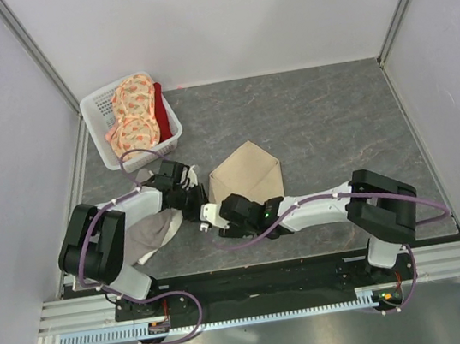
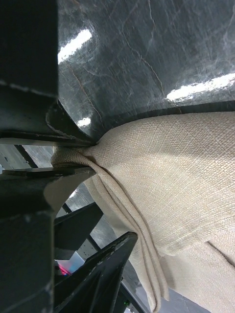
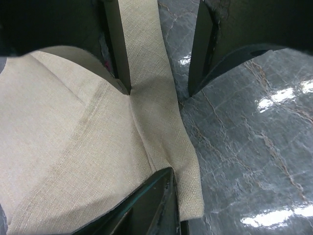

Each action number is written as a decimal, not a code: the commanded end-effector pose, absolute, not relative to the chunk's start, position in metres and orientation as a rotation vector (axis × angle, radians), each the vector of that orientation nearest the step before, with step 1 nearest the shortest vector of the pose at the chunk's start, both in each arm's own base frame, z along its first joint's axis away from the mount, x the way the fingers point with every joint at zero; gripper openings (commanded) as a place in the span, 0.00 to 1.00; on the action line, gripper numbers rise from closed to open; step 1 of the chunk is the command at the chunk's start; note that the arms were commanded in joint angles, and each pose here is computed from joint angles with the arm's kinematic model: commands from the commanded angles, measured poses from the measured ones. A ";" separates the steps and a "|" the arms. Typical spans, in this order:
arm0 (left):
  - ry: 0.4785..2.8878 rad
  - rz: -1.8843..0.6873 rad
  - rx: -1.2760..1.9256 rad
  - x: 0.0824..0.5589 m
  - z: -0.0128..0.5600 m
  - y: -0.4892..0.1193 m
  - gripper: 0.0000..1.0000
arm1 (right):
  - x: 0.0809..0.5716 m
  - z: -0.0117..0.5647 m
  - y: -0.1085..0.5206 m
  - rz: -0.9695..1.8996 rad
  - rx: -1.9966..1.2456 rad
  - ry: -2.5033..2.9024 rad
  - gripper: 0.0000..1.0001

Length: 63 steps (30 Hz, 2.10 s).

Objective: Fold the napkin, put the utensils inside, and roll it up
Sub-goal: Roll the napkin with the utensil

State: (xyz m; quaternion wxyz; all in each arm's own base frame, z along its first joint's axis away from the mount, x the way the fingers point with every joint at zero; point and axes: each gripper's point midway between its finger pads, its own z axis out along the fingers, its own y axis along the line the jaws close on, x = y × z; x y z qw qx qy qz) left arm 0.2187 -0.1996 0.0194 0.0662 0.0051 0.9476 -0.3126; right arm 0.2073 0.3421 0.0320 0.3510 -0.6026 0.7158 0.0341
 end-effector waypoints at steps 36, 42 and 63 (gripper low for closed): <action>2.522 -0.980 0.041 0.211 0.066 -0.191 0.79 | 0.156 -0.018 0.311 0.789 -1.618 2.547 0.31; 2.455 -0.960 -0.054 0.208 0.070 -0.183 0.81 | 0.158 -0.023 0.309 0.817 -1.592 2.583 0.31; 2.421 -1.120 -0.033 0.198 0.073 -0.198 0.83 | 0.170 -0.030 0.299 0.795 -1.451 2.681 0.31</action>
